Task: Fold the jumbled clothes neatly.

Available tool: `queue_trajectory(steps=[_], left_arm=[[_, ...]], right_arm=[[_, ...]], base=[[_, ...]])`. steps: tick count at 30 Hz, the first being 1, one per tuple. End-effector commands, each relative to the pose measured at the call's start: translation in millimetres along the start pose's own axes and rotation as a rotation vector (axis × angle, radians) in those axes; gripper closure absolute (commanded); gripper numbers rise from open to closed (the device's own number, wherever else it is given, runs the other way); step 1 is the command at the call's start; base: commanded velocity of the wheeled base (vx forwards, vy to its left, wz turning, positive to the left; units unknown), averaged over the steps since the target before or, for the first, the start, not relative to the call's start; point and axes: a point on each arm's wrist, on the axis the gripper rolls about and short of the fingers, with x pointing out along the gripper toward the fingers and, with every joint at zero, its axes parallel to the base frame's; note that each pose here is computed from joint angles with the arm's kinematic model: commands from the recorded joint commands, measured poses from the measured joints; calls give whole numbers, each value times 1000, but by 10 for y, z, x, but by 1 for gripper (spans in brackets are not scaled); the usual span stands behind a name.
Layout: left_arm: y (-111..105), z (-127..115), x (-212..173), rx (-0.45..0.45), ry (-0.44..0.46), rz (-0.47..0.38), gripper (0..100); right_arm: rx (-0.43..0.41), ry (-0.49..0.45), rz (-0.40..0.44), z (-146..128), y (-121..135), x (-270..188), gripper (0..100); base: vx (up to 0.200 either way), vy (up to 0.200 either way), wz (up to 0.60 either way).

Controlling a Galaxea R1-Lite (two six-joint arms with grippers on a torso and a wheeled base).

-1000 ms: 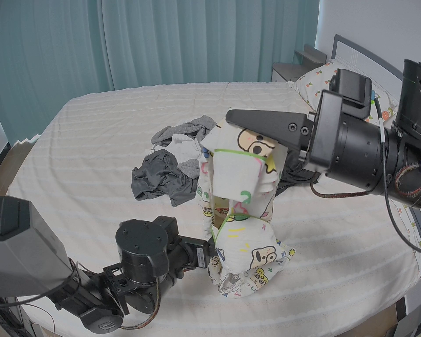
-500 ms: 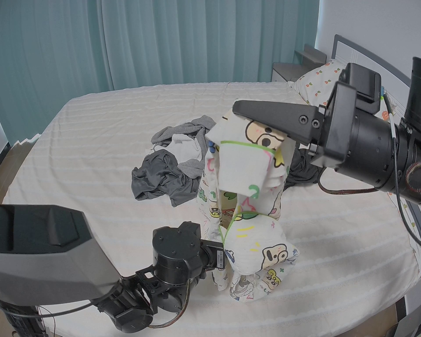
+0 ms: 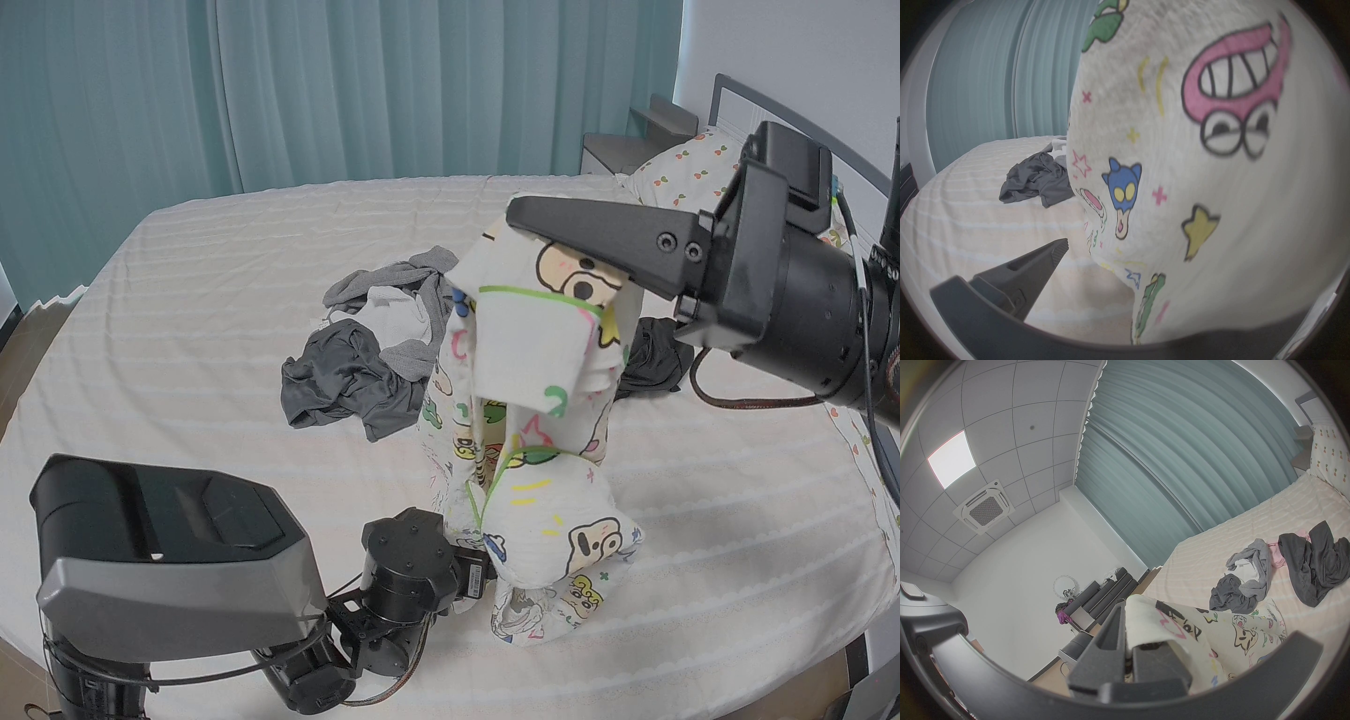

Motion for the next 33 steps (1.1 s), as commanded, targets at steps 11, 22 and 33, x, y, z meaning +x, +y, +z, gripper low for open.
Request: queue_trajectory(steps=[11,22,33], left_arm=[[-27,-135,128,-16,-15,-18,100],[671,632,65,-137,-273,145,100],[913,2310,-486,-161,-525,210,100]], right_arm=[[-13,-27,-23,72,-36,-108,100],[-6,-84,-280,180,-659,-448,100],[-50,-211,-375,539,-873,-538,100]], base=[[0,0,0],[0,0,0],[0,0,0]])
